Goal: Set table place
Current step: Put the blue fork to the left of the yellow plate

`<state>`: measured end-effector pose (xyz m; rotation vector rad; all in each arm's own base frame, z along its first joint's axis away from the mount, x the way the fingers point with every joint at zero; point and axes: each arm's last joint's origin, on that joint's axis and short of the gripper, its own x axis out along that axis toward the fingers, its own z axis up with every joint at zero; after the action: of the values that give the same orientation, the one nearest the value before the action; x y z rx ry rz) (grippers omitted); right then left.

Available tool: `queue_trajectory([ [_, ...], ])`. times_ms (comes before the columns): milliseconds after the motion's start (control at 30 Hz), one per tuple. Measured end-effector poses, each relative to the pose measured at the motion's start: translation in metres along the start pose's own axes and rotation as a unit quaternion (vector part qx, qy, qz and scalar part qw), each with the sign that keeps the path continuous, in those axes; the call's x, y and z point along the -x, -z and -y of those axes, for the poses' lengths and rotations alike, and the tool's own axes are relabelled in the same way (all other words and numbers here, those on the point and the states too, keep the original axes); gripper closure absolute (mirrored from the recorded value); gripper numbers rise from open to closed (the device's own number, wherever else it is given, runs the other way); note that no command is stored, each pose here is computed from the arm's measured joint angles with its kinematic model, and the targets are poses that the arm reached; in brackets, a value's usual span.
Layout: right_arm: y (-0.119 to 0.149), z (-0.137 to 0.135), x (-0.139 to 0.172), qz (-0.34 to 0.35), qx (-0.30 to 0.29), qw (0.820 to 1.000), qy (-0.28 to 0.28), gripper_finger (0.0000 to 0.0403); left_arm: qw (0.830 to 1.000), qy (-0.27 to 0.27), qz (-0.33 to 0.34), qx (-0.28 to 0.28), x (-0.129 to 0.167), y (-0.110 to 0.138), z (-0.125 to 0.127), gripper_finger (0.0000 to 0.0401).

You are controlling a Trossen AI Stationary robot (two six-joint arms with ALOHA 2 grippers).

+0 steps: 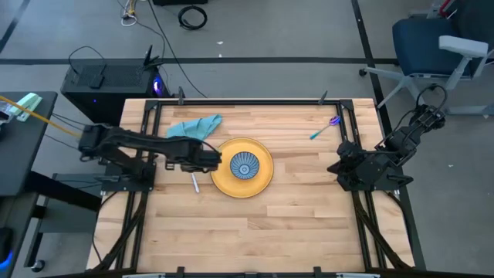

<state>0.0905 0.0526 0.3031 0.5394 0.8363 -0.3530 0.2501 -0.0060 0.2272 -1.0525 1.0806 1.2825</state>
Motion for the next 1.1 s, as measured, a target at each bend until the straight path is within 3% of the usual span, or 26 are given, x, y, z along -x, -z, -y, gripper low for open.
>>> queue_trajectory([
  [300,0.001,0.000,0.000,-0.014,0.005,1.000,-0.006,0.0391,0.992,-0.040,-0.025,0.119,-0.008,-0.010,0.003,0.0331],
  [833,0.001,0.000,0.000,-0.013,0.002,1.000,-0.004,0.0391,0.991,-0.062,-0.022,0.114,-0.007,-0.006,-0.002,0.0340],
  [1100,0.001,0.000,0.000,-0.013,0.001,1.000,-0.004,0.0391,0.984,-0.056,-0.017,0.169,-0.007,-0.002,0.000,0.0346],
])
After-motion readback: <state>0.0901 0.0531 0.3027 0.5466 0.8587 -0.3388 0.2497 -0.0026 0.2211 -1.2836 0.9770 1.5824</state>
